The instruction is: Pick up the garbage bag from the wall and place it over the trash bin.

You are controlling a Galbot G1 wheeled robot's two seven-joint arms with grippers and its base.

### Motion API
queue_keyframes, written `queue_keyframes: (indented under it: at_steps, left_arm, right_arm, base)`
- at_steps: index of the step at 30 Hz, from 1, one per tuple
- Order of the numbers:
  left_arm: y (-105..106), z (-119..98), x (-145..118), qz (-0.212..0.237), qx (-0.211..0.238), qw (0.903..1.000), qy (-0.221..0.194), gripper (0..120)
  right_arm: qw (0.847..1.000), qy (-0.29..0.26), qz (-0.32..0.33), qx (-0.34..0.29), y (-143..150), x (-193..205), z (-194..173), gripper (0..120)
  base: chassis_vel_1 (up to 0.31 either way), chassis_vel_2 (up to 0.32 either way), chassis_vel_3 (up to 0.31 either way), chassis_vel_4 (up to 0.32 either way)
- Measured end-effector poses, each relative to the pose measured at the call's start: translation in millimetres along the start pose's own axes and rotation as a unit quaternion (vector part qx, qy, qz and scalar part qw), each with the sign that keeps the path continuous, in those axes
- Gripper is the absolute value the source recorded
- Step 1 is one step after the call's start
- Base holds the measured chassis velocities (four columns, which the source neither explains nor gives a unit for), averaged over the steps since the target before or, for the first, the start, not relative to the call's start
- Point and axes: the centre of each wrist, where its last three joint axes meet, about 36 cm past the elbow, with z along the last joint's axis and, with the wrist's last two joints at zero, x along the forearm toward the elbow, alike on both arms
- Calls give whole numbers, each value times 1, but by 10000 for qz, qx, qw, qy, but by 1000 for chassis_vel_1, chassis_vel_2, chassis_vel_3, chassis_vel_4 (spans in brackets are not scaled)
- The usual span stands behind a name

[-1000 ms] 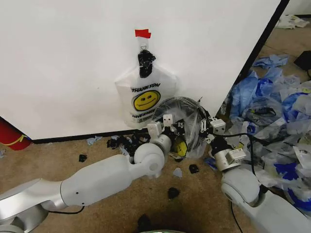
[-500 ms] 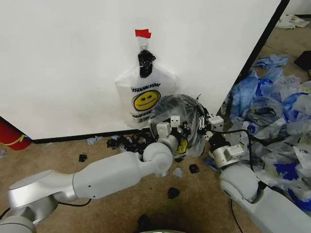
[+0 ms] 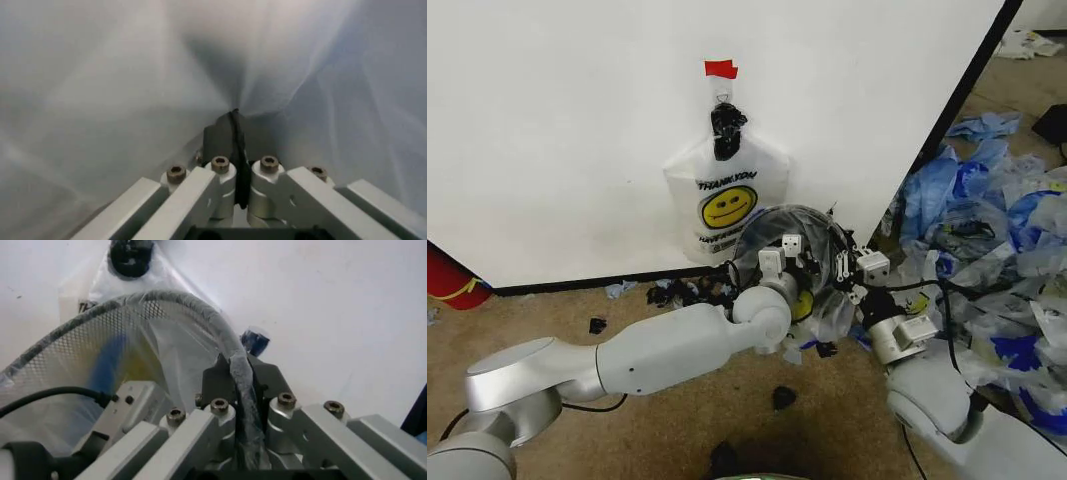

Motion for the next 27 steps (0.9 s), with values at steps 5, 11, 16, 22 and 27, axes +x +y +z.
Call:
queue_keyframes:
  at_steps: [5, 11, 16, 22, 27]
  left_arm:
    - [-1, 4, -3, -28, -23, 10000, 43, 0]
    - [-5, 9, -7, -45, -60, 9999, 103, 0]
    - [-5, 14, -7, -56, -83, 9998, 156, 0]
    - [-3, 15, -6, -107, -98, 9998, 158, 0]
    - [-2, 15, -8, -185, -87, 9997, 139, 0]
  right_arm:
    - [10000, -6, -45, -6, 2, 1, 1, 0]
    - [10000, -7, -74, -23, 4, 2, 2, 0]
    - [9999, -12, -102, -29, 4, 5, 1, 0]
    - [9999, -23, -125, -49, 5, 9, -2, 0]
    - [9999, -7, -129, -42, 5, 14, -1, 0]
  base:
    - [0, 0, 0, 0]
    - [0, 0, 0, 0]
    - [0, 0, 0, 0]
    - [0, 0, 0, 0]
    - [0, 0, 0, 0]
